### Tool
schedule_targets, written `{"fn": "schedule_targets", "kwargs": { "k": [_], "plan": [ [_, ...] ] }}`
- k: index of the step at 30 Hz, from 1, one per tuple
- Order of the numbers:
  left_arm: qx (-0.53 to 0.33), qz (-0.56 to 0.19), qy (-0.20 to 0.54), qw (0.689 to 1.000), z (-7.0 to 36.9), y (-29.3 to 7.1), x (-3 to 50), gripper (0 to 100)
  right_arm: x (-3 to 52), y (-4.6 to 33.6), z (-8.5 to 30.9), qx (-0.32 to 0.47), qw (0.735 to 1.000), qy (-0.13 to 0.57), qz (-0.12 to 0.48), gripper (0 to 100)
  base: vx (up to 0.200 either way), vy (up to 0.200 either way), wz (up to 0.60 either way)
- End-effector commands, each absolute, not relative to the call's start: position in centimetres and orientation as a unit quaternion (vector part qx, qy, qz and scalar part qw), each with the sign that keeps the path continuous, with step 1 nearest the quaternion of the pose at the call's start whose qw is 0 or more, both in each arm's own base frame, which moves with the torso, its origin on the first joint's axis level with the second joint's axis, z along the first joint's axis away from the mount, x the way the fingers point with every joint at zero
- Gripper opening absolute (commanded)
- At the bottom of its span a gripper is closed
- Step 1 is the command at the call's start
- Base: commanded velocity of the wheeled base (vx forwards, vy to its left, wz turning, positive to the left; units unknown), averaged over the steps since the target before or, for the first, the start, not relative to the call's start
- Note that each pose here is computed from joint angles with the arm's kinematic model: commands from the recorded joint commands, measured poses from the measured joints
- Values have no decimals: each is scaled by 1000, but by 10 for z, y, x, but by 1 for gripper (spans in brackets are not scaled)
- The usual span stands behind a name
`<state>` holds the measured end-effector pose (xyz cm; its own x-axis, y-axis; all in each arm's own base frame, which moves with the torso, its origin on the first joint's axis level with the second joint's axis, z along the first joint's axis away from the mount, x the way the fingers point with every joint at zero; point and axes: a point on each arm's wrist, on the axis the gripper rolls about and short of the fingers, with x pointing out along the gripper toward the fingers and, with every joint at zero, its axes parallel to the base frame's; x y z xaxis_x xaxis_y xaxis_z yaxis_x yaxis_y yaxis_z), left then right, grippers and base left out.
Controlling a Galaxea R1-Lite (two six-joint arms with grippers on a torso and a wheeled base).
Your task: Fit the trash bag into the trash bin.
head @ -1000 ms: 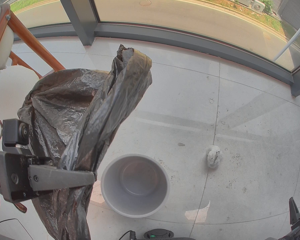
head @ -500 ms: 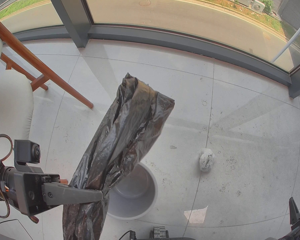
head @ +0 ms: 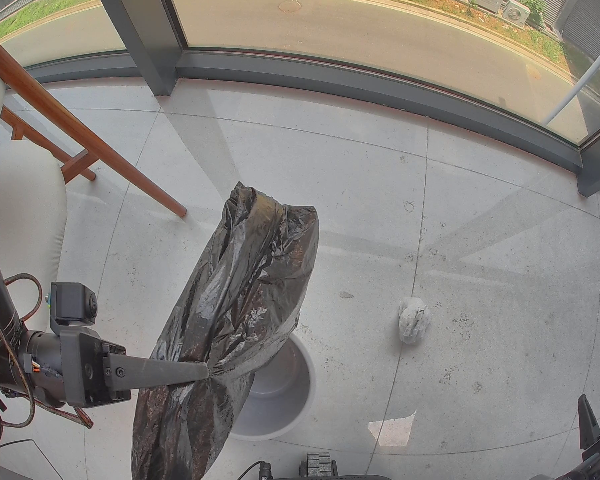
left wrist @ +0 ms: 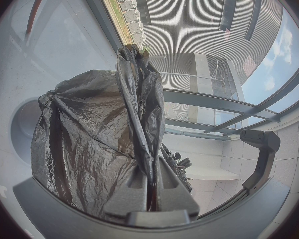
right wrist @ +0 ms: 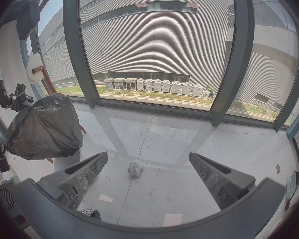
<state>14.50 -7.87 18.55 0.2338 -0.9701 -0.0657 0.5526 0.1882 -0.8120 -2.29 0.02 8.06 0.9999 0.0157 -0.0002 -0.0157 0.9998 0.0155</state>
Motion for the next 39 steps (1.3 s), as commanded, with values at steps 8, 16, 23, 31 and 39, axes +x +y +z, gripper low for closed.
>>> {"fn": "schedule_targets", "kwargs": {
  "k": [8, 16, 23, 31, 39],
  "plan": [
    [-326, -567, 268, 708, 195, -66, 111, 0, -22, 0, 75, 8, 1000, 5, 8, 100, 0, 0, 0],
    [-318, -592, 282, 684, 186, -55, 79, 0, -22, 0, 75, 8, 1000, 5, 8, 100, 0, 0, 0],
    [-316, -602, 313, 663, 182, -45, 54, 0, -22, 0, 75, 8, 1000, 5, 8, 100, 0, 0, 0],
    [-317, -603, 313, 662, 181, -44, 52, 0, -22, 0, 75, 8, 1000, 5, 8, 100, 0, 0, 0],
    [-344, -544, 357, 677, 173, -53, 85, 0, -22, 0, 75, 8, 1000, 5, 8, 100, 0, 0, 0]
  ]
}}
